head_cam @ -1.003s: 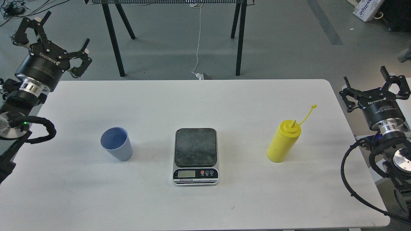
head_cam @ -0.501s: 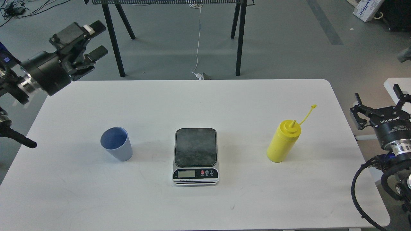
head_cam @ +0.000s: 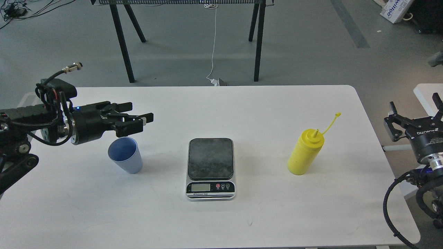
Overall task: Pour seasoning into cup on scale with both arms
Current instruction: 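Grasp the light blue cup with the left gripper, then carry the cup onto the scale and release it with the left gripper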
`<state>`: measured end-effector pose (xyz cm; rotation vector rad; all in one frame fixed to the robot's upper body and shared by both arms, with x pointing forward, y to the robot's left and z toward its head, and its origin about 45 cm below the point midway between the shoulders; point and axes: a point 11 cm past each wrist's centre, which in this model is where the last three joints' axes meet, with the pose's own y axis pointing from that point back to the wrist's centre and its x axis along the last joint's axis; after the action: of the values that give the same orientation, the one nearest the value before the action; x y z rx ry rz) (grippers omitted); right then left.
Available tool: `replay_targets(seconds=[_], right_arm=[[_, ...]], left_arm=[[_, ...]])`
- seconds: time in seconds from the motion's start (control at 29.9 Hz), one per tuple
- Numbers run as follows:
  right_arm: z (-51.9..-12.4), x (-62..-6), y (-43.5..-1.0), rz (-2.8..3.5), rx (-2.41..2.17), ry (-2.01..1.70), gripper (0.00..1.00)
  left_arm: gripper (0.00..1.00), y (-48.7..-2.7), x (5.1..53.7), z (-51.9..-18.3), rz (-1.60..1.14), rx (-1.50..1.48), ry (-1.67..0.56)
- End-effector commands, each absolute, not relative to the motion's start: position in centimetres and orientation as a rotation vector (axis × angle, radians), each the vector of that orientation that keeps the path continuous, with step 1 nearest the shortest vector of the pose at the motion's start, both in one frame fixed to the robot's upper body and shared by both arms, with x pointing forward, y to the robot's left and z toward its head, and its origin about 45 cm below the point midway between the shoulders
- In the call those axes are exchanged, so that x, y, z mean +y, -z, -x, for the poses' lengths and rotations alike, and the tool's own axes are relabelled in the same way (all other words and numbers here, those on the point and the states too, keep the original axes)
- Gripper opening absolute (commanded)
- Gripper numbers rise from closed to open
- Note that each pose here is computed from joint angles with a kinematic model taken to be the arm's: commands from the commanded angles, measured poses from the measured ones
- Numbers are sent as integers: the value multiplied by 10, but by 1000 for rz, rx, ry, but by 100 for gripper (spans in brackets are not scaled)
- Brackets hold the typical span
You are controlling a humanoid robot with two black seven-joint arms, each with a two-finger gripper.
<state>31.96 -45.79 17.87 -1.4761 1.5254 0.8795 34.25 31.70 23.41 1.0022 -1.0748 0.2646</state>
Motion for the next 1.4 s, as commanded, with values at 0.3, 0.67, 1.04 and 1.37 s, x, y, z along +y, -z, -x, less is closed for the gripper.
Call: replay_targets(seconds=[0.3,0.67,1.04,1.37], right_arm=[[-320,-459,-180,1475,1524,-875,99],[-320,-461,-184,1485,1524,-865,99],[-320,-461,-184,1487,1527,-865,99],[-317,-463,-183,1483,1535,-866,99]], left_arm=[[75,-175,372,-335,-1219,-1076,-167],[31,-143,388,-327,-1263,-1039,-153],[5,-155,380,-337,-1203,-1006,-239],[3,-245,299,-377,-1045,-1112,-152]])
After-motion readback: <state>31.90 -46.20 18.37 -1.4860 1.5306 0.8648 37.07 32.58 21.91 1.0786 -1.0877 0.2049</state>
